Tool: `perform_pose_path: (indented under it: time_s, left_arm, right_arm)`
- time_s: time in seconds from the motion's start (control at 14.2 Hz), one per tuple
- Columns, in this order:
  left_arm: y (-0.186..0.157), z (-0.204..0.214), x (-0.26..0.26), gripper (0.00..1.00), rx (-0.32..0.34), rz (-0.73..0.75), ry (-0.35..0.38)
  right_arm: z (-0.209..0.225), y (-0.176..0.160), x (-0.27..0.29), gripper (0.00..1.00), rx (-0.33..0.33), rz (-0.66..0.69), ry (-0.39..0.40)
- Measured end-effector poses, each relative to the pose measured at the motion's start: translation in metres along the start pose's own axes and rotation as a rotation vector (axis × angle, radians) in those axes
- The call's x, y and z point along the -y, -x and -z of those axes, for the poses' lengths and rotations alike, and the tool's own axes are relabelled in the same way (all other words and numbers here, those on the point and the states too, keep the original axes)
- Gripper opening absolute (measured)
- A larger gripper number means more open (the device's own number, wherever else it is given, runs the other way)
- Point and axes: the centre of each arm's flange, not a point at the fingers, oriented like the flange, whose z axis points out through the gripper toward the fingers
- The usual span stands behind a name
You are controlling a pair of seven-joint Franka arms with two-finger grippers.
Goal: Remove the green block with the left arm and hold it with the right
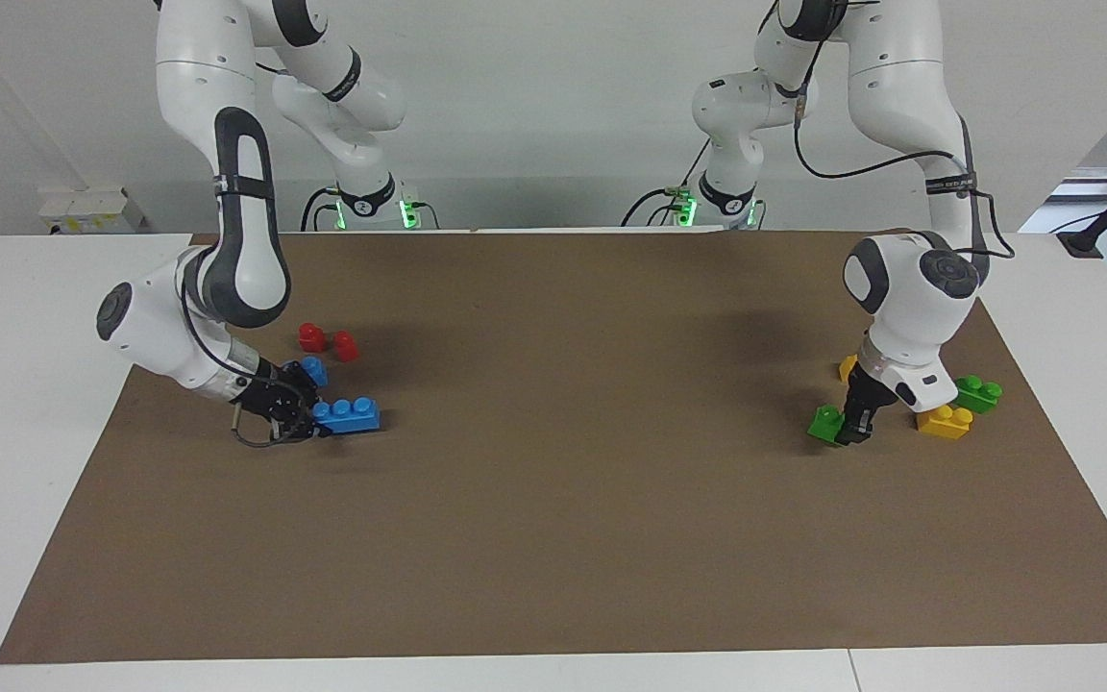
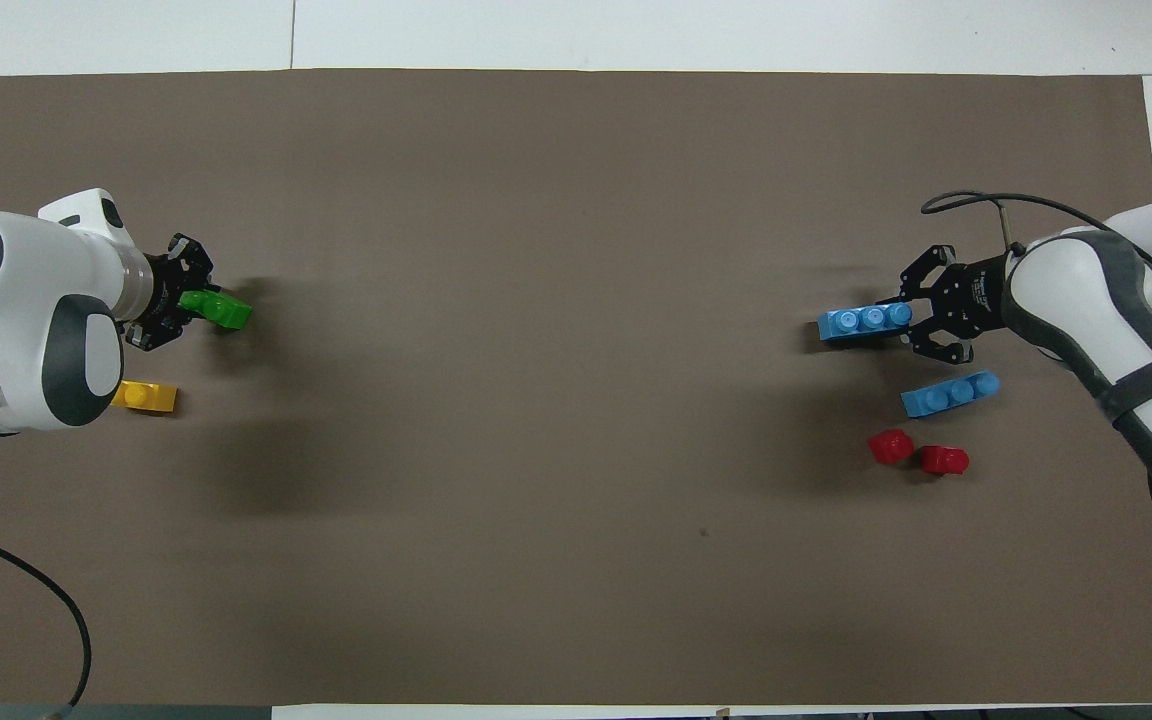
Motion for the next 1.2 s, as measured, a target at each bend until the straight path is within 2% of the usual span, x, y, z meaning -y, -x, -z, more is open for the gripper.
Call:
perform_pose_path:
  time_s: [0.21,0.35,0.49,0.63,0.7,0.84,0.91,0.98,1.13,1.2]
  left_arm:
    - [-0.009,0.0,0.004,0.34,-0.008,-0.014,0.01]
    - [-0.019,0.0,0.009,0.34,-0.014,-0.013,0.015]
    - [-0.025,-0.001,0.012,0.34,-0.02,-0.012,0.021]
    - [-0.025,-0.001,0.012,0.34,-0.021,-0.015,0.023]
    - [-0.025,-0.001,0.012,0.34,-0.022,-0.025,0.024]
    - [-0.025,-0.005,0.011,0.52,-0.032,-0.061,0.016]
    - [-0.025,-0.005,0.009,0.64,-0.037,-0.075,0.016]
    - [-0.026,-0.002,0.005,0.75,-0.045,-0.095,0.016]
    - [-0.028,0.011,-0.005,1.0,-0.059,-0.166,-0.011]
    - [-0.03,0.021,-0.011,1.0,-0.055,-0.196,-0.032]
  right_arm:
    - [-0.003,-0.001,-0.002,0.35,-0.001,-0.002,0.003]
    - [-0.003,-0.001,-0.002,0.39,-0.001,-0.002,0.003]
    - [-0.003,-0.001,-0.002,0.55,-0.001,-0.003,0.002]
    - [-0.001,-0.004,-0.002,0.77,0.0,-0.007,0.0]
    - [0.003,-0.005,-0.002,0.81,0.004,-0.008,0.001]
    - [0.018,0.0,0.003,0.9,0.021,-0.004,0.006]
    - [0.03,0.004,0.006,0.9,0.029,-0.002,0.006]
    - [0.044,0.01,0.008,0.96,0.026,0.012,0.006]
    - [0.078,0.023,0.008,1.0,-0.039,0.075,0.004]
    - [0.096,0.032,0.007,1.0,-0.067,0.114,0.009]
